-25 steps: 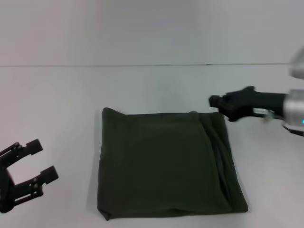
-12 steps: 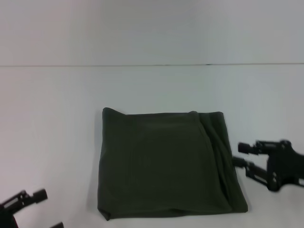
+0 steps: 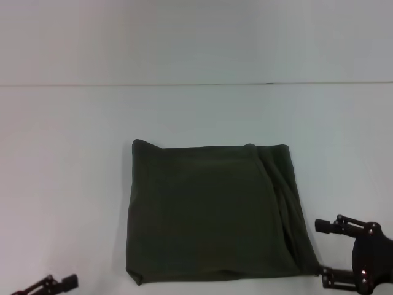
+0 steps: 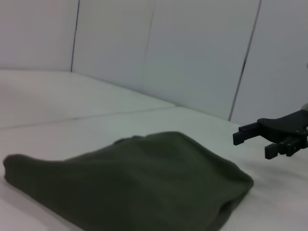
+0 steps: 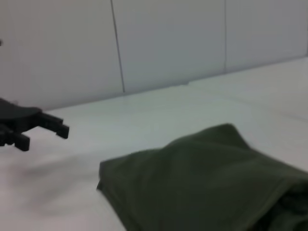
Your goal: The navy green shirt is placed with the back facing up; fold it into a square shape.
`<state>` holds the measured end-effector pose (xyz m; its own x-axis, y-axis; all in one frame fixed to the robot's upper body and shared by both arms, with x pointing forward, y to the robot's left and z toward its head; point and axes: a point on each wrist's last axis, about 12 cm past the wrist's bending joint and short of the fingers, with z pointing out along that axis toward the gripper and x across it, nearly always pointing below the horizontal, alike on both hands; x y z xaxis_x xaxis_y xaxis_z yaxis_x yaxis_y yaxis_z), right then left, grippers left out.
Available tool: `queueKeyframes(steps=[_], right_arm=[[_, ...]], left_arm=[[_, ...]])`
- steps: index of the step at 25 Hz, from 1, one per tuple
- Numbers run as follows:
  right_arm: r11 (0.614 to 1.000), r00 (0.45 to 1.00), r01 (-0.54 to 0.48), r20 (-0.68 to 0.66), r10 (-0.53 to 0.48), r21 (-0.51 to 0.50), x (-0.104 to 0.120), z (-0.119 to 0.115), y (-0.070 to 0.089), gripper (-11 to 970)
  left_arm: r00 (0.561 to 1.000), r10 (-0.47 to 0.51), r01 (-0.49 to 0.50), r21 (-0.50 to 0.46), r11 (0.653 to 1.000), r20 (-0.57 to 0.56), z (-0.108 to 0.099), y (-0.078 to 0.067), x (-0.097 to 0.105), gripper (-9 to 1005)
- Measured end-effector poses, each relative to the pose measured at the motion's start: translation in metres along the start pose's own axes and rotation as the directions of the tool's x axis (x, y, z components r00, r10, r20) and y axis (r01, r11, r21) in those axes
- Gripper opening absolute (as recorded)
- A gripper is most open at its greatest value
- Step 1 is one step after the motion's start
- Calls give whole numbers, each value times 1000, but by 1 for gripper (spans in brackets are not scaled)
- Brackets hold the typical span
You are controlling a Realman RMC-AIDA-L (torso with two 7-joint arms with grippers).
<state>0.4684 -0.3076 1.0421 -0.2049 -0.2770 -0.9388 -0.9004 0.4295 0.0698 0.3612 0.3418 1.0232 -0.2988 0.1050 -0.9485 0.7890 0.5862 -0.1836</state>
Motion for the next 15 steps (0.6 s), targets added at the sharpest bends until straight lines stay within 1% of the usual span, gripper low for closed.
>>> queueKeyframes(steps=[3,8,12,15], right_arm=[[1000,1000,-9,-11,9,-4,2,-2,1,788],[1000,1000,-19,-6,19,20,4,-6,0,941],[999,1000,-21,-2,21,28,4,-6,0,944],[999,1000,-21,0,21,34,4,-7,0,946]], left_arm=[[1000,-12,12,25,1000,-13,6,0,2,868],[1000,-1,2,47,999,-21,14,4,0,868],[999,11,-7,88,996,-46,22,6,-2,868],[999,8,-4,82,997,-48,23,8,-3,868]])
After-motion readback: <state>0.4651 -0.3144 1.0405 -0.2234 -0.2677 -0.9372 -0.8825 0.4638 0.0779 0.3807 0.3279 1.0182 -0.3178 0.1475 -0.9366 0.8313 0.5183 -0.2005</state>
